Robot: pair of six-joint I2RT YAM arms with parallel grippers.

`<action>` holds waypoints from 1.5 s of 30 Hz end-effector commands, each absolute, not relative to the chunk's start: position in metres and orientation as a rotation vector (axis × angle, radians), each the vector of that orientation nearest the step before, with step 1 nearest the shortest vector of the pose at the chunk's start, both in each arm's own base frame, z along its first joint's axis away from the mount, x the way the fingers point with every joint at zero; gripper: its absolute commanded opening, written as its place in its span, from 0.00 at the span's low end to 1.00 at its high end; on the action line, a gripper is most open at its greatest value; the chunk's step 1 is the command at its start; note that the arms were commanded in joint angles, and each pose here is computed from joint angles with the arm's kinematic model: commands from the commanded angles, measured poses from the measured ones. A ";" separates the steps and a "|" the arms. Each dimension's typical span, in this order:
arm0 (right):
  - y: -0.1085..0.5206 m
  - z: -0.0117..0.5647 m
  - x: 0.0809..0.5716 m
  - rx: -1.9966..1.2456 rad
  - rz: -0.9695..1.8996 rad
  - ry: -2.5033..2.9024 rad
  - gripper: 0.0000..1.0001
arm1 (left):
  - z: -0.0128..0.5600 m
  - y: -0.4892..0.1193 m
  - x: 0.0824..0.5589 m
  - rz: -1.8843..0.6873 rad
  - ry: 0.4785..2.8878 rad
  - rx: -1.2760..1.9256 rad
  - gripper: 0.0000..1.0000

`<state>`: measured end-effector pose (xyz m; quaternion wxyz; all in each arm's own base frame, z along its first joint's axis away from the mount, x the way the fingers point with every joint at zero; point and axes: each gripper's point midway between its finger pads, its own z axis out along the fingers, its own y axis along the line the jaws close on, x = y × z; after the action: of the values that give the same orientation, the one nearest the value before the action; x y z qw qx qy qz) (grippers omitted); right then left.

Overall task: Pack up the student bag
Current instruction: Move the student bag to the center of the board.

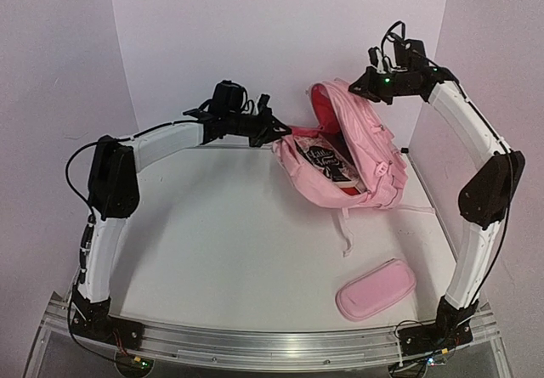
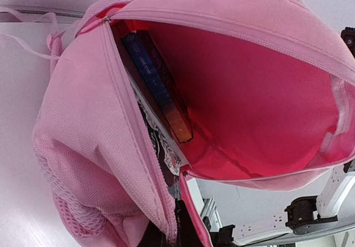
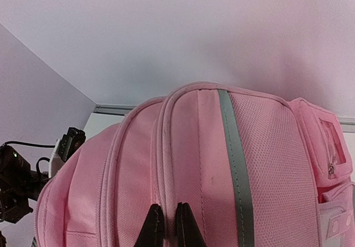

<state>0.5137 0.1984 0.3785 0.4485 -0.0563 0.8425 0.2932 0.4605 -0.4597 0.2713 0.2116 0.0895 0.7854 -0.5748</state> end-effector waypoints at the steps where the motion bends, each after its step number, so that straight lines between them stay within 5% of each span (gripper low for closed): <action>1: 0.315 0.550 0.435 -0.506 1.077 1.462 0.00 | 0.390 -0.407 0.433 -1.509 1.849 0.309 0.00; 5: 0.393 0.516 0.415 -0.623 1.151 1.487 0.00 | 0.356 -0.353 0.413 -1.403 1.990 0.129 0.00; 12: 0.498 0.385 0.393 -0.758 1.275 1.731 0.00 | 0.214 -0.252 0.356 -1.166 2.349 -0.377 0.00; 23: 0.523 0.249 0.356 -0.812 1.335 2.073 0.01 | 0.125 -0.255 0.313 -1.178 2.616 -0.361 0.00; 25: 0.517 0.249 0.354 -0.820 1.321 2.075 0.14 | 0.132 -0.267 0.316 -1.206 2.608 -0.291 0.00; 28: 0.500 0.285 0.369 -0.798 1.299 1.995 0.50 | 0.138 -0.276 0.322 -1.227 2.603 -0.245 0.00; 32: 0.455 0.322 0.400 -0.718 1.276 1.946 0.80 | 0.139 -0.282 0.324 -1.250 2.622 -0.227 0.03; 34: 0.423 0.322 0.415 -0.659 1.239 1.975 0.86 | 0.136 -0.278 0.323 -1.218 2.643 -0.239 0.09; 41: 0.316 0.263 0.422 -0.559 0.977 2.203 0.87 | 0.141 -0.265 0.315 -1.149 2.672 -0.194 0.57; 45: 0.290 0.241 0.413 -0.511 0.947 2.286 0.88 | 0.160 -0.252 0.320 -1.099 2.634 -0.129 0.74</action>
<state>0.4371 0.2983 0.2780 0.3501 -0.1810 0.8351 0.3838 0.3015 -0.2507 0.1005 0.0701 -0.1001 0.9289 -0.3497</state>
